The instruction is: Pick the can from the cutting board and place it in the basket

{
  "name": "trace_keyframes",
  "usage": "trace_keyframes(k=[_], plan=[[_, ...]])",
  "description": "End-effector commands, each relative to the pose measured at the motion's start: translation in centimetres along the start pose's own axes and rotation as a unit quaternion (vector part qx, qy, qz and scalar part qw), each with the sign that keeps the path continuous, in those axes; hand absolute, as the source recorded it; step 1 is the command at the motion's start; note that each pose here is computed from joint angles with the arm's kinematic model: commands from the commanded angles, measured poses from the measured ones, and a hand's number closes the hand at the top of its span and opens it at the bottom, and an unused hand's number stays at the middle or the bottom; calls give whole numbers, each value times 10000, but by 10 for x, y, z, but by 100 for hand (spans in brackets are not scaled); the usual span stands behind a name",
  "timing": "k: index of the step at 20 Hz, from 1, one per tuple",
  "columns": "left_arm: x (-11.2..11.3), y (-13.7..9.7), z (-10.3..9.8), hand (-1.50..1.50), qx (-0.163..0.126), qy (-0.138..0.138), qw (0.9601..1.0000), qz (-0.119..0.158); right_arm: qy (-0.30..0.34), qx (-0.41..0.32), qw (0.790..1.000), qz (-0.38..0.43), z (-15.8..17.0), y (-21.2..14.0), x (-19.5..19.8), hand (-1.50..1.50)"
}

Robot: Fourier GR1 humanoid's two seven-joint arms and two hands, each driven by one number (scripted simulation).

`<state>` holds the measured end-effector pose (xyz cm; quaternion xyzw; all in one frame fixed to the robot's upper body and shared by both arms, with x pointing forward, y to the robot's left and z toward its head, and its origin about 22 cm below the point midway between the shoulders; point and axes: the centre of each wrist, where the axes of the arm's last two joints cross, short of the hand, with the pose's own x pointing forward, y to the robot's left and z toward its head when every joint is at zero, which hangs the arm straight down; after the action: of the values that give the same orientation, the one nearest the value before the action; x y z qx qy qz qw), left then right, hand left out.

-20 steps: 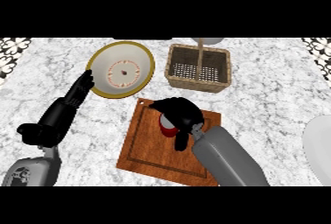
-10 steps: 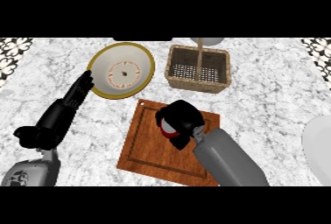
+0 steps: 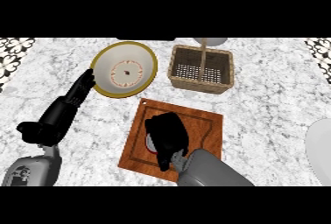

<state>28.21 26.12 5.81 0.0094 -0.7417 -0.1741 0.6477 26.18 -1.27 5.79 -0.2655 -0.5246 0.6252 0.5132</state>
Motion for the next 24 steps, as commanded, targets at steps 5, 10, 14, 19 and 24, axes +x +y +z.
trace_keyframes(k=[5,10,14,19,24], plan=[[8,-6,-8,0,-107,-60,9999,37,425,-607,9949,-683,45,-15,66,150],[6,-7,-12,0,-97,-69,9999,-4,-31,-1213,9696,-2124,69,-46,76,150],[-3,-1,2,0,-27,81,10000,-12,-675,-2277,9248,-2971,90,-77,80,150],[-3,5,-1,0,-29,125,9999,62,-794,-2758,8982,-3329,115,-106,94,150],[-1,9,1,0,-5,23,10000,24,-398,-2999,8915,-3373,125,-144,97,150]])
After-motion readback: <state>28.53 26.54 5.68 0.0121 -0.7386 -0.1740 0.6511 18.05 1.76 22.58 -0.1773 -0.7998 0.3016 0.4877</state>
